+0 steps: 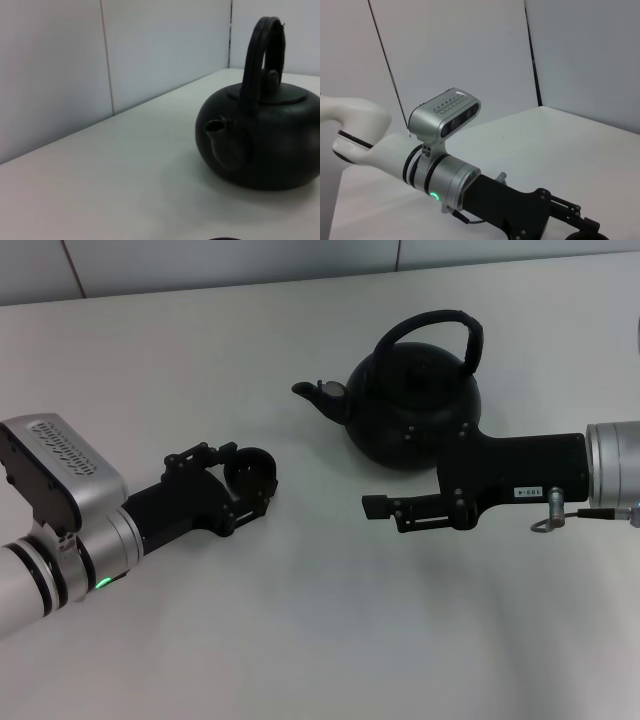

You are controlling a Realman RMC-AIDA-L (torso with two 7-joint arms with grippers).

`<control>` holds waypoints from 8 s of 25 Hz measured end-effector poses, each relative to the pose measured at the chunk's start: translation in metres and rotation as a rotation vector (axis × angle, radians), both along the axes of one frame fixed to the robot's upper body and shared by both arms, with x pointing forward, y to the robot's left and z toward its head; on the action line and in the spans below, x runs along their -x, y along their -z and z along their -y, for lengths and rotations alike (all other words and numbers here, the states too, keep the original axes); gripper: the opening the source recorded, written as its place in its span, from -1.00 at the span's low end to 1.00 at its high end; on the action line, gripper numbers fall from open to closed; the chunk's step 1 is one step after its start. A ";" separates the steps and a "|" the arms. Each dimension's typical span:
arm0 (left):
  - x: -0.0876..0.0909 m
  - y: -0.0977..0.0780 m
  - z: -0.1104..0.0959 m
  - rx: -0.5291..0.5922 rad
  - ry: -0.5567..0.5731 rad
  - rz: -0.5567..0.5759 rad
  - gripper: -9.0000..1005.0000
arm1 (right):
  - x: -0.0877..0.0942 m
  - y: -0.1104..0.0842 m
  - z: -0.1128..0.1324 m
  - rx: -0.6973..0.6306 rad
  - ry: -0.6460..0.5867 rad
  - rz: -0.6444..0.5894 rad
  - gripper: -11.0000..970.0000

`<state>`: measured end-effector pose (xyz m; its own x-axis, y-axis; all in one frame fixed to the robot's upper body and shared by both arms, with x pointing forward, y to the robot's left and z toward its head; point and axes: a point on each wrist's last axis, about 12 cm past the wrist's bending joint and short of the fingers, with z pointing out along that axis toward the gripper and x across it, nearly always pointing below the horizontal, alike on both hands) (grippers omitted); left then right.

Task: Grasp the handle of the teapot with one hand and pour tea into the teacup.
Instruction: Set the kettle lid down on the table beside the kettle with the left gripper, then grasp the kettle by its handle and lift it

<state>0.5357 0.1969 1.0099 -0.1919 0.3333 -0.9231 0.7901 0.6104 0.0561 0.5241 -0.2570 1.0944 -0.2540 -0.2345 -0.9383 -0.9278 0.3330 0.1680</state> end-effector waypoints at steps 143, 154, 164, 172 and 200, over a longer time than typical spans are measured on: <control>0.005 -0.090 -0.082 0.038 0.302 -0.180 0.72 | -0.041 0.037 0.055 -0.045 0.713 0.051 0.57; 0.000 -0.091 -0.080 0.029 0.291 -0.166 0.71 | -0.046 0.036 0.050 -0.024 0.701 0.067 0.57; -0.001 -0.091 -0.080 0.030 0.288 -0.167 0.71 | -0.048 0.038 0.048 -0.024 0.711 0.140 0.11; -0.002 -0.091 -0.080 0.029 0.285 -0.165 0.71 | -0.049 0.037 0.047 -0.023 0.709 0.141 -0.58; 0.001 -0.088 -0.079 0.033 0.281 -0.165 0.71 | -0.062 0.024 0.035 -0.003 0.648 0.225 -0.74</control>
<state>0.5343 0.2756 1.0981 -0.2445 0.3652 -0.8983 0.9248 0.3664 -0.1028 0.5858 -0.2925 1.0702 -0.1412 -0.0982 -0.9851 -0.5536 0.8328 -0.0037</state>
